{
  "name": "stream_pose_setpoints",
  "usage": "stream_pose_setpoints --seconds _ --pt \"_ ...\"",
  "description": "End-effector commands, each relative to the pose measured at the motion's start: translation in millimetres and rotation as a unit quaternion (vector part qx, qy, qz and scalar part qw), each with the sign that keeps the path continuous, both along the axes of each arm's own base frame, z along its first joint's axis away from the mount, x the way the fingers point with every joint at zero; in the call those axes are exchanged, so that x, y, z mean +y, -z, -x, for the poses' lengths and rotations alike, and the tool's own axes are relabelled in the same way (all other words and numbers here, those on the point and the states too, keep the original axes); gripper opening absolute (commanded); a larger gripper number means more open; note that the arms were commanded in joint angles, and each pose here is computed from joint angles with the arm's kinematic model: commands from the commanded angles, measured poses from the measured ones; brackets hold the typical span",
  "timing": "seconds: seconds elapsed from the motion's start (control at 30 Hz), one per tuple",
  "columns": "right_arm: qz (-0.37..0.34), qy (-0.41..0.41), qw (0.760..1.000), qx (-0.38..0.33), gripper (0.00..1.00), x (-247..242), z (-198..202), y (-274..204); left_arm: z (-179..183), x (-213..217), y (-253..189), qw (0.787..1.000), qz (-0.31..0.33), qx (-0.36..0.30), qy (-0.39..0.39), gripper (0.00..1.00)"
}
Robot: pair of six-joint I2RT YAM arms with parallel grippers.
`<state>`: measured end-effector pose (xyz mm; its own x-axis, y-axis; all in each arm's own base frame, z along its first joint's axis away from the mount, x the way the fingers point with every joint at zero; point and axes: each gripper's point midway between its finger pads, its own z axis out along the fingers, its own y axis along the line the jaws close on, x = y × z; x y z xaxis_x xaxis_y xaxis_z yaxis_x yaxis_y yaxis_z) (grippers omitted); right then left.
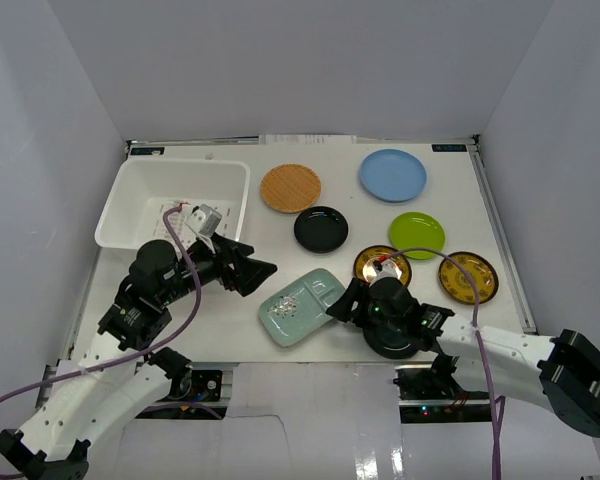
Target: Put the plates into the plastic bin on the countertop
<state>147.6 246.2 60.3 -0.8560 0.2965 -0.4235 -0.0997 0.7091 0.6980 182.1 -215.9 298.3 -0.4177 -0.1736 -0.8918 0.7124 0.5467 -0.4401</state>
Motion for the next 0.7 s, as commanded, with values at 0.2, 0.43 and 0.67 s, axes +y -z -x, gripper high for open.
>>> stream_pose_setpoints --seconds 0.2,0.43,0.67 --pt "0.026 0.053 0.998 0.029 0.67 25.8 -9.6 20.0 -12.8 29.9 8.1 0.995 -0.018 -0.034 -0.091 0.98" --pt "0.028 0.09 0.995 0.044 0.49 33.3 -20.6 31.2 -7.3 56.5 -3.1 0.987 -0.006 -0.075 -0.144 0.98" --pt "0.044 0.119 0.991 0.038 0.08 25.1 -28.2 34.5 -3.0 53.6 -6.8 0.988 0.001 -0.076 -0.131 0.98"
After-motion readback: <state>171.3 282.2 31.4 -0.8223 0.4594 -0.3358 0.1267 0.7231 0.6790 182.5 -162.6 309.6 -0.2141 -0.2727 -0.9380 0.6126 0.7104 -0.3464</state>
